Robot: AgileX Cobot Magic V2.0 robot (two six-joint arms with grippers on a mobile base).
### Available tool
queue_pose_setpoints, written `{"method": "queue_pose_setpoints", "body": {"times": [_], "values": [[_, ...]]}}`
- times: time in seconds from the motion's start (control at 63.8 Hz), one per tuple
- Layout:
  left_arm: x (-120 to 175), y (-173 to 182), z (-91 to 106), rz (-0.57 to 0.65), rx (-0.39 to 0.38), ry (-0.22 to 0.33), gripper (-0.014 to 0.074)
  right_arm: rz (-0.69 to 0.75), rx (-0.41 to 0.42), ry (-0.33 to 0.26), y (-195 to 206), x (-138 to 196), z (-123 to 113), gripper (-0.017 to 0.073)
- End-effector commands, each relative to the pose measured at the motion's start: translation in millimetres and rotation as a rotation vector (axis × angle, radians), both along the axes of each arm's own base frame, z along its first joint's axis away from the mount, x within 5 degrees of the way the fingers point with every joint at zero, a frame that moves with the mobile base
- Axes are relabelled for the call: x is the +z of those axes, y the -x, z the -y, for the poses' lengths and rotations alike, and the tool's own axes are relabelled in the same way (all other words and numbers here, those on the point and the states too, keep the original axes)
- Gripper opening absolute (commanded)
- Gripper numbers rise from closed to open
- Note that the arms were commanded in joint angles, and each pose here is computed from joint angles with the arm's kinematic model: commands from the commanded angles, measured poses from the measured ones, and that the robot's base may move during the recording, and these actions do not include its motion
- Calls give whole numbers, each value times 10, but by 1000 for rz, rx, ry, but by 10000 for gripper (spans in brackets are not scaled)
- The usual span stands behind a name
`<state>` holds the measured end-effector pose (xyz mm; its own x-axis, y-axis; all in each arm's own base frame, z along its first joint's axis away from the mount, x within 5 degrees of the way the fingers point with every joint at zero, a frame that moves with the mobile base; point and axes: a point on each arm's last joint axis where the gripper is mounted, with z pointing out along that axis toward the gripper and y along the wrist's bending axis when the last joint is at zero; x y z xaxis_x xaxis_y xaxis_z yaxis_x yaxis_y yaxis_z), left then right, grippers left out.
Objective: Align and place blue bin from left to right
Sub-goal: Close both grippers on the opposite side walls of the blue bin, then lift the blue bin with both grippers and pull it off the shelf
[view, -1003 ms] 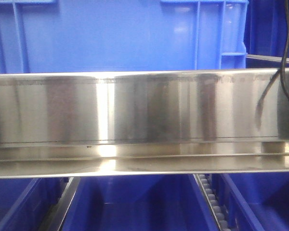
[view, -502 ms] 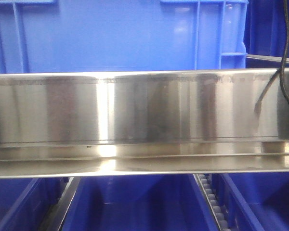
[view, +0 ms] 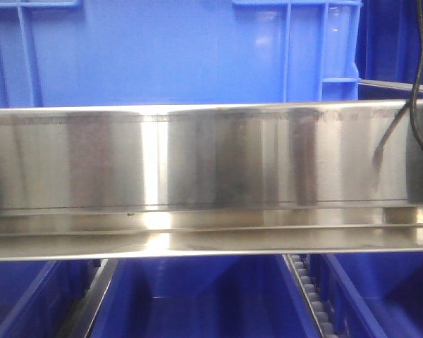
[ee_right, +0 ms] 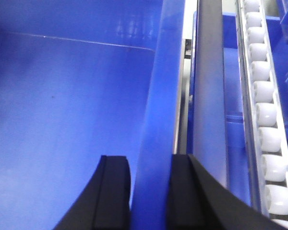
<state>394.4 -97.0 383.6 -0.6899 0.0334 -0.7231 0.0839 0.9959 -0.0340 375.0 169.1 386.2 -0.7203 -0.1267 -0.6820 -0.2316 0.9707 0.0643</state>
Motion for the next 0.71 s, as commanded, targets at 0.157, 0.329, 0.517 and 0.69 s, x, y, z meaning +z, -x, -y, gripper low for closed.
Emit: {"method": "queue_pose_setpoints", "body": {"times": [0.157, 0.329, 0.517, 0.69], "values": [[113, 72, 23, 21, -24, 10, 3, 31, 9, -4, 28, 97, 11, -73], [285, 187, -9, 65, -24, 22, 3, 88, 9, -30, 91, 299, 40, -73], [508, 345, -54, 130, -25, 37, 3, 166, 11, -67, 215, 557, 98, -73], [660, 465, -91, 177, -25, 43, 3, 215, 11, -90, 302, 733, 140, -73]]}}
